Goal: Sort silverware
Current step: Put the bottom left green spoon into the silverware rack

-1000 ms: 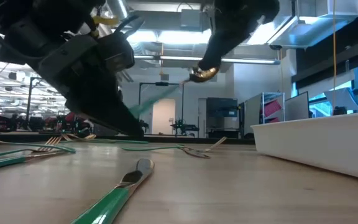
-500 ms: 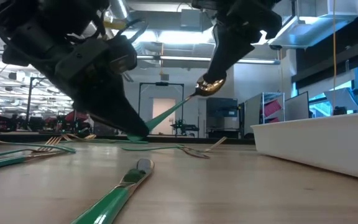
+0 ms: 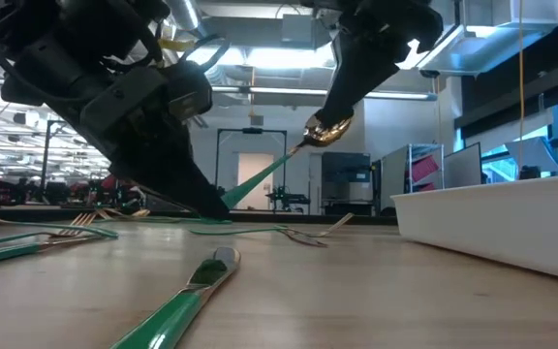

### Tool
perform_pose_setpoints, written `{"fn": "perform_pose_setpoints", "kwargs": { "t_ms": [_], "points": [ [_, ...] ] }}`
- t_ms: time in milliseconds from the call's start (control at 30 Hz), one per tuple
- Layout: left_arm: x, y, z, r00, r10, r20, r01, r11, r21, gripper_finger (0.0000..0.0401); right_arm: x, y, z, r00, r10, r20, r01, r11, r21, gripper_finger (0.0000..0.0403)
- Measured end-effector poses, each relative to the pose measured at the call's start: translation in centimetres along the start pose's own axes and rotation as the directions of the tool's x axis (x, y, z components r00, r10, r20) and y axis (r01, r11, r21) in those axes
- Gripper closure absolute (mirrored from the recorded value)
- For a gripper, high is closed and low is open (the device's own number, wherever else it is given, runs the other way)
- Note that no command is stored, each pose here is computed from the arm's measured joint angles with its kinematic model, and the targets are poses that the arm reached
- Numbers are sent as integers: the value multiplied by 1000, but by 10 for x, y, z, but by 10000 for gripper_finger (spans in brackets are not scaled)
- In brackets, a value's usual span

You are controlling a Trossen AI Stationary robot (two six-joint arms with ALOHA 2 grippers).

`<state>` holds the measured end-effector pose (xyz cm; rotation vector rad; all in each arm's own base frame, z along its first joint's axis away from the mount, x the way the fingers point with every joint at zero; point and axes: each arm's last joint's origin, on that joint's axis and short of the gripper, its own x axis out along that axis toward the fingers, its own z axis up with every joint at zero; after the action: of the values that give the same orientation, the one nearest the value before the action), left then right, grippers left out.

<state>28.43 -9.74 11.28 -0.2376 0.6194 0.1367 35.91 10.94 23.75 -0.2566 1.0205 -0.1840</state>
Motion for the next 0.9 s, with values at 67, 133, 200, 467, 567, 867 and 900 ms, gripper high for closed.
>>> {"fn": "perform_pose_setpoints", "kwargs": {
  "t_ms": [67,133,200,467,567,867,900],
  "points": [
    [0,0,1,1000,4,13,-4,1000,-1,398,0,0,1,1000,9,5,-9,999,32,360],
    [0,-1,3,1000,4,26,-4,1000,-1,399,0,0,0,1000,7,-1,-7,998,57,332],
    [0,-1,3,1000,3,30,-3,1000,-4,399,0,-1,-1,1000,-6,-11,6,999,53,302],
    [-1,2,3,996,26,82,-22,998,-51,400,-14,-5,-26,961,-204,-187,222,972,80,219],
    [-3,6,-6,997,-4,78,8,999,-43,400,-34,-4,-37,943,-255,-213,270,962,47,216],
    [-14,3,0,957,-94,274,110,993,-43,401,-71,24,-79,958,-278,-69,286,926,246,215],
    [-16,2,2,944,-113,311,127,991,-27,401,-67,31,-84,968,-248,-25,245,927,285,215]
  ]
}}
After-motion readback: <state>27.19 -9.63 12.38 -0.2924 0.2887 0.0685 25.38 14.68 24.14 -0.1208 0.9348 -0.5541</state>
